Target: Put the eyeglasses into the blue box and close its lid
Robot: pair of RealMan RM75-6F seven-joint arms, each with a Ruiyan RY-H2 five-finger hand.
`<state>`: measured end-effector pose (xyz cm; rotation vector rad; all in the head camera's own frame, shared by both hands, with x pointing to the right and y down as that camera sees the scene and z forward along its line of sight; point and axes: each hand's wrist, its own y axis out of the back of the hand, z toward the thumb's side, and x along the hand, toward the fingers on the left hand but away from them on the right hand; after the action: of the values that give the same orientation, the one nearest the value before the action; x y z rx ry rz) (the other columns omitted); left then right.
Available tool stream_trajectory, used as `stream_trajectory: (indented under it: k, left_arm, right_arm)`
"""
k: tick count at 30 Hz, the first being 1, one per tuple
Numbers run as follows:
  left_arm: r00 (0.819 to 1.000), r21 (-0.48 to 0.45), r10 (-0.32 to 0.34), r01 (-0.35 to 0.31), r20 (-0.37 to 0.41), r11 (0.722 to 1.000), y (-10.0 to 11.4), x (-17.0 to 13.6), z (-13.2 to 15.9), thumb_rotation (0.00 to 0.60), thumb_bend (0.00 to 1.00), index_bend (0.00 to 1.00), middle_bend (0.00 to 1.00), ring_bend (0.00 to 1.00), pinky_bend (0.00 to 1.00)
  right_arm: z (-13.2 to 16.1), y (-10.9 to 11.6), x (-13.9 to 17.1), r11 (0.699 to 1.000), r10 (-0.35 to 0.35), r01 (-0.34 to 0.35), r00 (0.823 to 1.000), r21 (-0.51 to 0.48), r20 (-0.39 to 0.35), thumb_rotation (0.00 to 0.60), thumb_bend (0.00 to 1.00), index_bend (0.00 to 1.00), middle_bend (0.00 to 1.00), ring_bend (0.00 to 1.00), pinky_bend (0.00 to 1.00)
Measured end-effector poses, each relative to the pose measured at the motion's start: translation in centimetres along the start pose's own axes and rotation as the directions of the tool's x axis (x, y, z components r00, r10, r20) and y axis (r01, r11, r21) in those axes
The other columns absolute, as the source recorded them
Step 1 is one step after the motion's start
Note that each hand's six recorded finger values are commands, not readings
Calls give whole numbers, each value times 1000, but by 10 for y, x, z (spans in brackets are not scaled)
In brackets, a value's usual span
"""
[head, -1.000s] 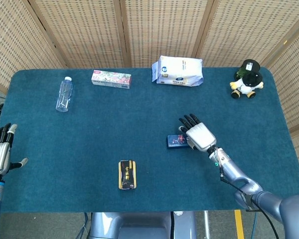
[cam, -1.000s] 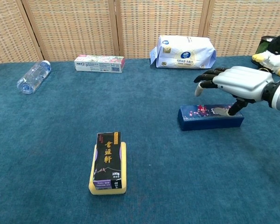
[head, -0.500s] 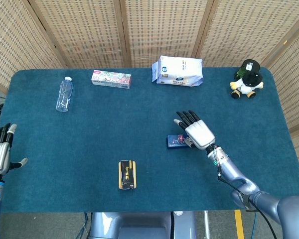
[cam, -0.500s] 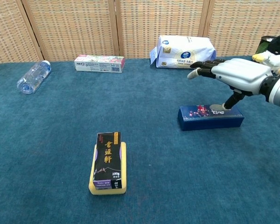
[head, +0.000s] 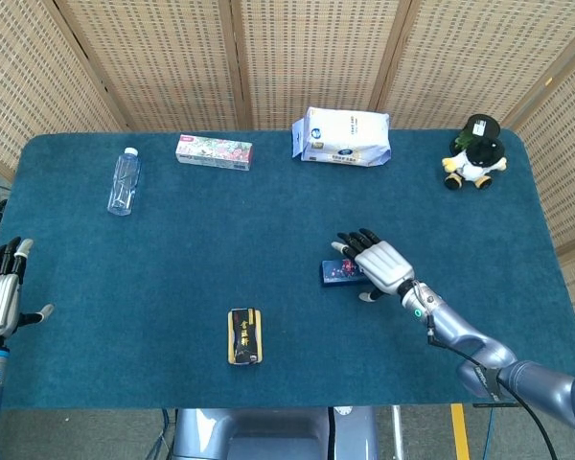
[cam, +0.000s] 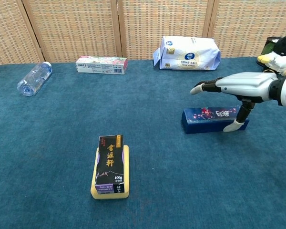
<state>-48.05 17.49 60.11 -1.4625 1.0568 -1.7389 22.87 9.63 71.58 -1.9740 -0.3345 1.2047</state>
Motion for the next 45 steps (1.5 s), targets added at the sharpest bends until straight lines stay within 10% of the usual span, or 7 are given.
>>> stream_trajectory:
  k: [11,22,30,37,45]
  left_arm:
    - [1000,-6,2,-2,-5,1000,1,1,-1,600,0,0,0,0,0]
    - [1000,-6,-2,2,-5,1000,1,2,-2,600,0,0,0,0,0]
    - [1000,-5,-1,1,-6,1000,0,2,-2,600,0,0,0,0,0]
    - [1000,-3,0,0,-5,1000,0,1,-1,600,0,0,0,0,0]
    - [1000,-2,-1,1,-6,1000,0,1,-1,600,0,0,0,0,0]
  right_arm:
    - [0,-13,-22,999,29,-30,999,26,28,600,203,12,147,0,0]
    - [-4,-13,-30,1000,-2,0,998,30,57,600,336,435,477,72,0]
    - [-4,-14,-30,999,-20,17,997,48,69,600,363,479,525,134,32]
    - [-7,-13,-29,999,-27,23,997,44,79,600,352,446,349,129,33]
    - [-5,-14,-26,1000,-17,16,997,11,71,600,262,146,1,0,33]
